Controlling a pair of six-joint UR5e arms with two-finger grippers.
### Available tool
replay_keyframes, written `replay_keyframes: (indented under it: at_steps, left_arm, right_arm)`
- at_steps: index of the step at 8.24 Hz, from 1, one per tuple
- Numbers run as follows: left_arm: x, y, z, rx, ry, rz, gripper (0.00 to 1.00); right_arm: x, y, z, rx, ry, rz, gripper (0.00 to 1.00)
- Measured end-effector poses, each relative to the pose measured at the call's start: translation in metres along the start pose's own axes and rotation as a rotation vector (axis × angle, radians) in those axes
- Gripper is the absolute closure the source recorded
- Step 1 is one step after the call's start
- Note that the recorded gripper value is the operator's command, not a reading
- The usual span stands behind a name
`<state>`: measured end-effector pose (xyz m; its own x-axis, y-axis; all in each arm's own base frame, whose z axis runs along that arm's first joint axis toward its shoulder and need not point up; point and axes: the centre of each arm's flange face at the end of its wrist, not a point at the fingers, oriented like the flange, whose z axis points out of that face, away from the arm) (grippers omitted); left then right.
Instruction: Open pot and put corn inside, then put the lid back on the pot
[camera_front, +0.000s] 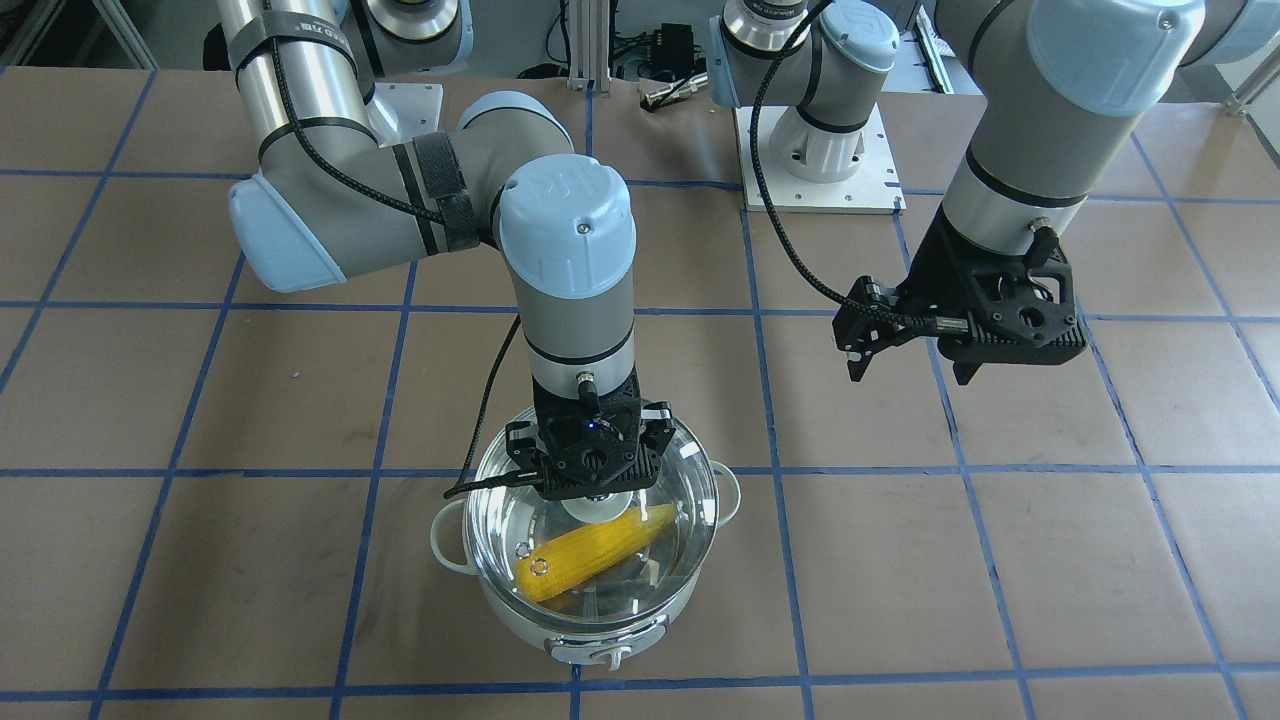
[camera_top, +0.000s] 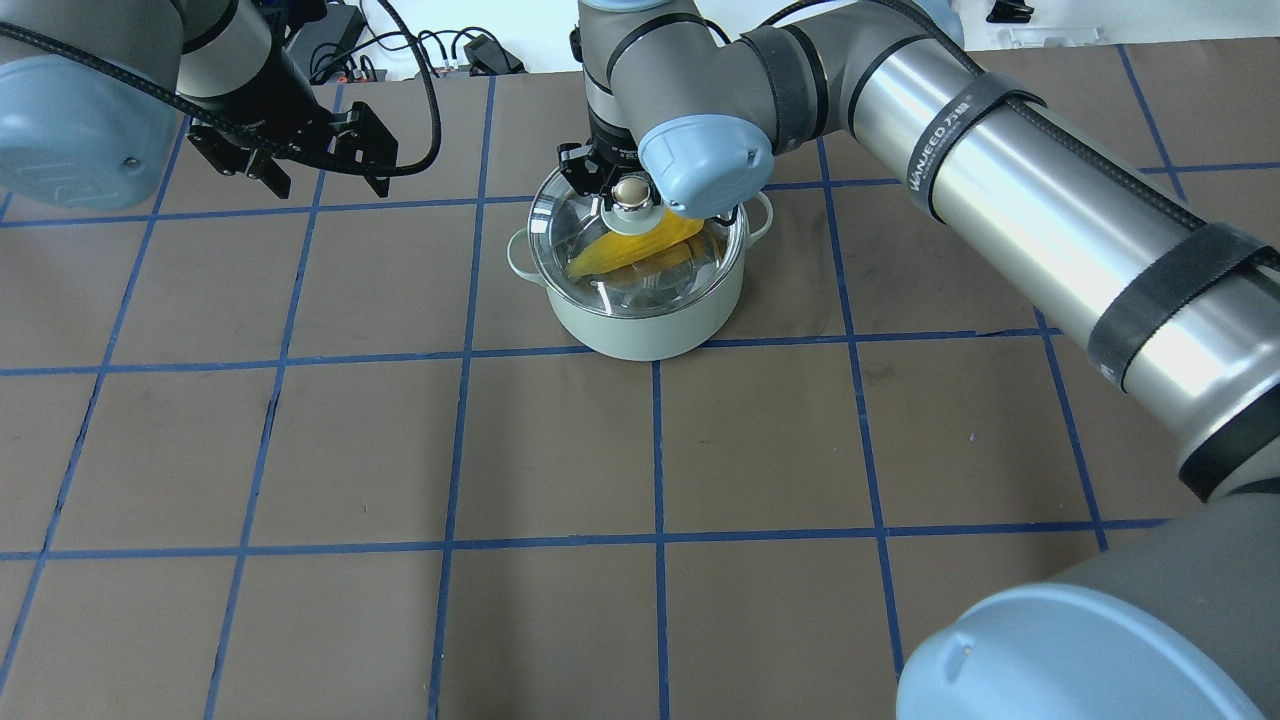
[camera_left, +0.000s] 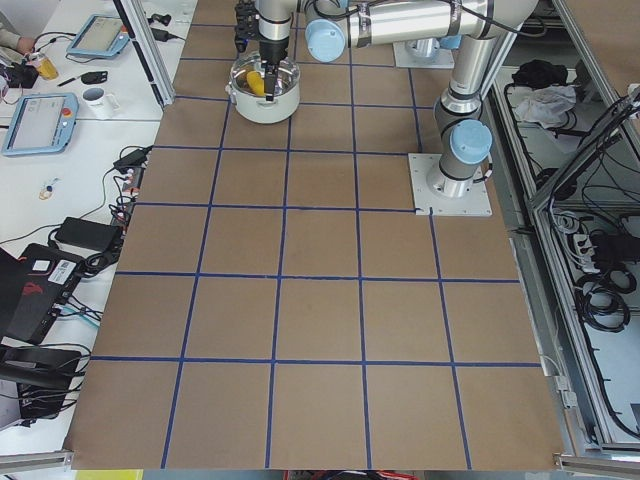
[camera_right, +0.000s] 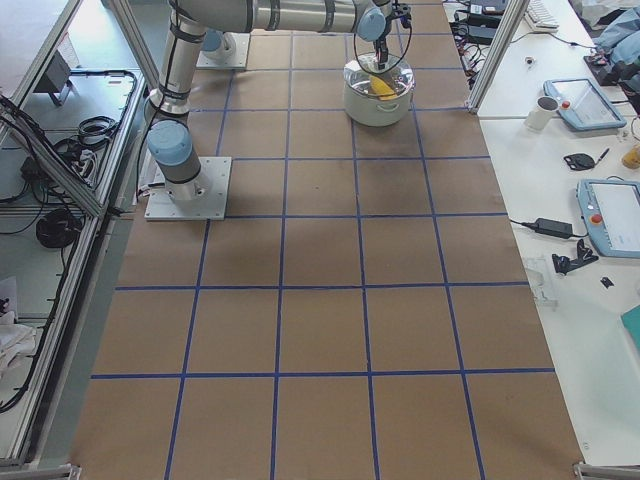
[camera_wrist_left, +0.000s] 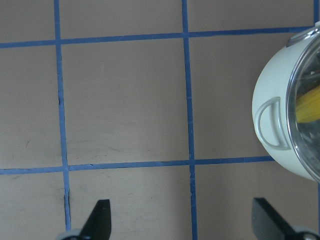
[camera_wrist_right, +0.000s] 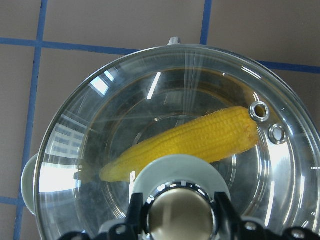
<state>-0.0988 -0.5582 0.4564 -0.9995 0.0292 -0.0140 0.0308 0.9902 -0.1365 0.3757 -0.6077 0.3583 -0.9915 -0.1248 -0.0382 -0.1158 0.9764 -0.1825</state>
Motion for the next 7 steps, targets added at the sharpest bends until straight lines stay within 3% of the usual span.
replay_keyframes:
  at_steps: [7]
  left_arm:
    - [0.011, 0.002, -0.002, 0.003, 0.005, -0.045, 0.00]
  right_arm:
    - [0.008, -0.002, 0.001, 0.020, -0.002, -0.015, 0.71]
